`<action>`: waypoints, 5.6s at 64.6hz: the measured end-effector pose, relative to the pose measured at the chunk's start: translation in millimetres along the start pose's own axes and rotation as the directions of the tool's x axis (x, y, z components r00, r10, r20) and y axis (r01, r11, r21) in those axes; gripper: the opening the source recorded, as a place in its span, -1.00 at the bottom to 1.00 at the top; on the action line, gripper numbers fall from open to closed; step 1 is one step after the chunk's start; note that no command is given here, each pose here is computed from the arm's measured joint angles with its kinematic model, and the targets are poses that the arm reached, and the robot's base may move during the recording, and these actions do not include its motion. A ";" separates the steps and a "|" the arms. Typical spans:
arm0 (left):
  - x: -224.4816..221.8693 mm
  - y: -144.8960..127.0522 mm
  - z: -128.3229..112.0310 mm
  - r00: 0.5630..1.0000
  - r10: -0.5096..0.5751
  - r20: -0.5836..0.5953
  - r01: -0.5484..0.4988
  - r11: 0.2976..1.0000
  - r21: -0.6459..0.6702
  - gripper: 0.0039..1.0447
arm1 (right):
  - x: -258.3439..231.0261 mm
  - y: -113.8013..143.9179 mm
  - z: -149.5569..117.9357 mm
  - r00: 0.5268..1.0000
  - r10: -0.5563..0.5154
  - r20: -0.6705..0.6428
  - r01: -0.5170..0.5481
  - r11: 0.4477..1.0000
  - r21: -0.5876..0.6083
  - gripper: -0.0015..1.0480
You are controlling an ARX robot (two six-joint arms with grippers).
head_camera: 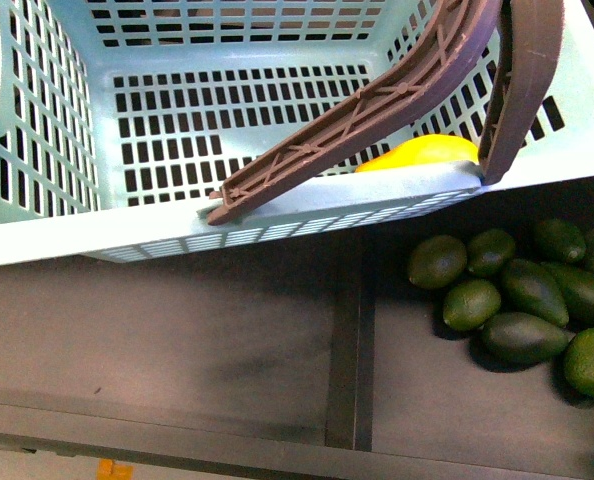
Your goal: Pick mango and avocado into basket
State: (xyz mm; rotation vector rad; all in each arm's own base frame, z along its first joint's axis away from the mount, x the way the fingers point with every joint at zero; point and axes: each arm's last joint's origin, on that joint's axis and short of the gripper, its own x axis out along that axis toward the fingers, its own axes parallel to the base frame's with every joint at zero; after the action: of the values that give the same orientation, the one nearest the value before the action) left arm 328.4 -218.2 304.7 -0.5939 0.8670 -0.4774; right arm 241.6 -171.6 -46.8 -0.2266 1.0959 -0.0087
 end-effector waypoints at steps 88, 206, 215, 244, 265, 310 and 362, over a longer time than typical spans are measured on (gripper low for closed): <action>0.0 0.0 0.0 1.000 0.000 0.000 0.000 1.000 -0.001 -0.73 | 37.9 13.3 50.6 0.999 0.004 0.047 -0.022 0.919 0.394 0.83; 0.0 0.0 0.0 1.000 -0.001 -0.001 0.001 1.000 -0.001 -0.73 | 73.2 13.5 60.9 0.998 -0.053 0.043 0.023 0.854 0.520 0.12; 0.0 0.0 0.0 1.000 -0.001 -0.001 0.001 1.000 -0.001 -0.73 | 64.5 11.8 56.3 0.997 -0.042 0.063 0.004 0.856 0.517 0.12; 0.0 0.0 0.0 1.000 0.000 0.000 0.000 1.000 -0.001 -0.73 | -47.4 -5.3 57.0 0.937 0.023 0.350 -0.172 0.900 0.402 0.11; 0.0 0.0 0.0 1.000 -0.001 -0.001 0.001 1.000 -0.001 -0.73 | -162.4 -10.3 81.1 0.806 0.031 0.592 -0.236 0.933 0.272 0.11; 0.0 0.0 0.0 1.000 -0.001 -0.001 0.001 1.000 -0.001 -0.73 | -259.7 185.2 199.8 0.547 0.132 0.826 -0.248 0.969 0.010 0.11; -0.3 1.0 1.0 1.000 0.004 0.005 -0.004 1.000 -0.005 -0.73 | -249.6 219.4 218.3 0.609 0.053 0.791 -0.249 0.960 0.128 0.83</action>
State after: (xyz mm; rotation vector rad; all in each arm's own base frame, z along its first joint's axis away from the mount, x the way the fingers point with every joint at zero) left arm 329.2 -217.0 304.7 -0.5970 0.8648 -0.4698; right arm 296.4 111.1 227.3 0.0854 0.2073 0.1124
